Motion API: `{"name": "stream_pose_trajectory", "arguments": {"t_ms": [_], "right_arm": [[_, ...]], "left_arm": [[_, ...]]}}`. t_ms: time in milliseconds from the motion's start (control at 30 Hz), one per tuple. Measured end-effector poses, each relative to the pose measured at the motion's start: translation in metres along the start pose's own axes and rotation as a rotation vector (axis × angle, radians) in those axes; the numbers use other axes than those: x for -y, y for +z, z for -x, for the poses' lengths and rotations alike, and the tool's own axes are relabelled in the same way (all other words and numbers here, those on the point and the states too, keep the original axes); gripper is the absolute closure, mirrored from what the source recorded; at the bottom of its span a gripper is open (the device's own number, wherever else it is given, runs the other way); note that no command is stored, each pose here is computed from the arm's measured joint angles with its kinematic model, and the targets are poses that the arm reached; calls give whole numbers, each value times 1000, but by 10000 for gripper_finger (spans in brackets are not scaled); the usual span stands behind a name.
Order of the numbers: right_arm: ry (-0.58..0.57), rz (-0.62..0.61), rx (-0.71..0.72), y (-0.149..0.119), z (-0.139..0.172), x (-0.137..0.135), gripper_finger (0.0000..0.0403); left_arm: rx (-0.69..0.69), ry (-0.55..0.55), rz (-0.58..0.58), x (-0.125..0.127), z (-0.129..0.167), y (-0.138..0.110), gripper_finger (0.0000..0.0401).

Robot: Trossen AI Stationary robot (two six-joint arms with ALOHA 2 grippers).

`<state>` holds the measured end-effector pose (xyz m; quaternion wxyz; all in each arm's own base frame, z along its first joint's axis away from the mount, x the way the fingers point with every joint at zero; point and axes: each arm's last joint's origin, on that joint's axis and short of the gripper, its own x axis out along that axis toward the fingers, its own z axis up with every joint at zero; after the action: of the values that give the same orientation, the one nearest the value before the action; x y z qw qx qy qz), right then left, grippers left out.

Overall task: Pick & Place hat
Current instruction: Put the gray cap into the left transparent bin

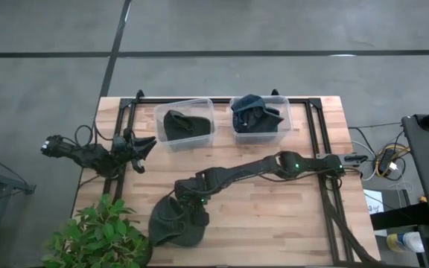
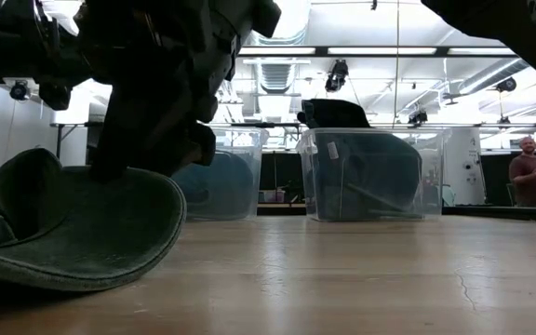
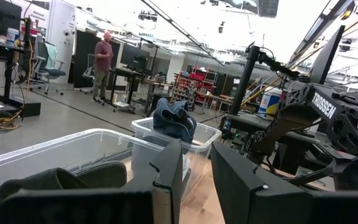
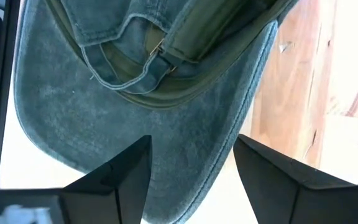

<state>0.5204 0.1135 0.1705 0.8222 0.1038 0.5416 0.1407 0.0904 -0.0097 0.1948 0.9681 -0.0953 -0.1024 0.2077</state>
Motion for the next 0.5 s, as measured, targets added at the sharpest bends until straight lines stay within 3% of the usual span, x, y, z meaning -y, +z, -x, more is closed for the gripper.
{"name": "stream_pose_trajectory", "arguments": {"t_ms": [500], "right_arm": [[-1,-2,-8,-2,-3,1,184]], "left_arm": [[0,1,-1,0,0,0,321]]}}
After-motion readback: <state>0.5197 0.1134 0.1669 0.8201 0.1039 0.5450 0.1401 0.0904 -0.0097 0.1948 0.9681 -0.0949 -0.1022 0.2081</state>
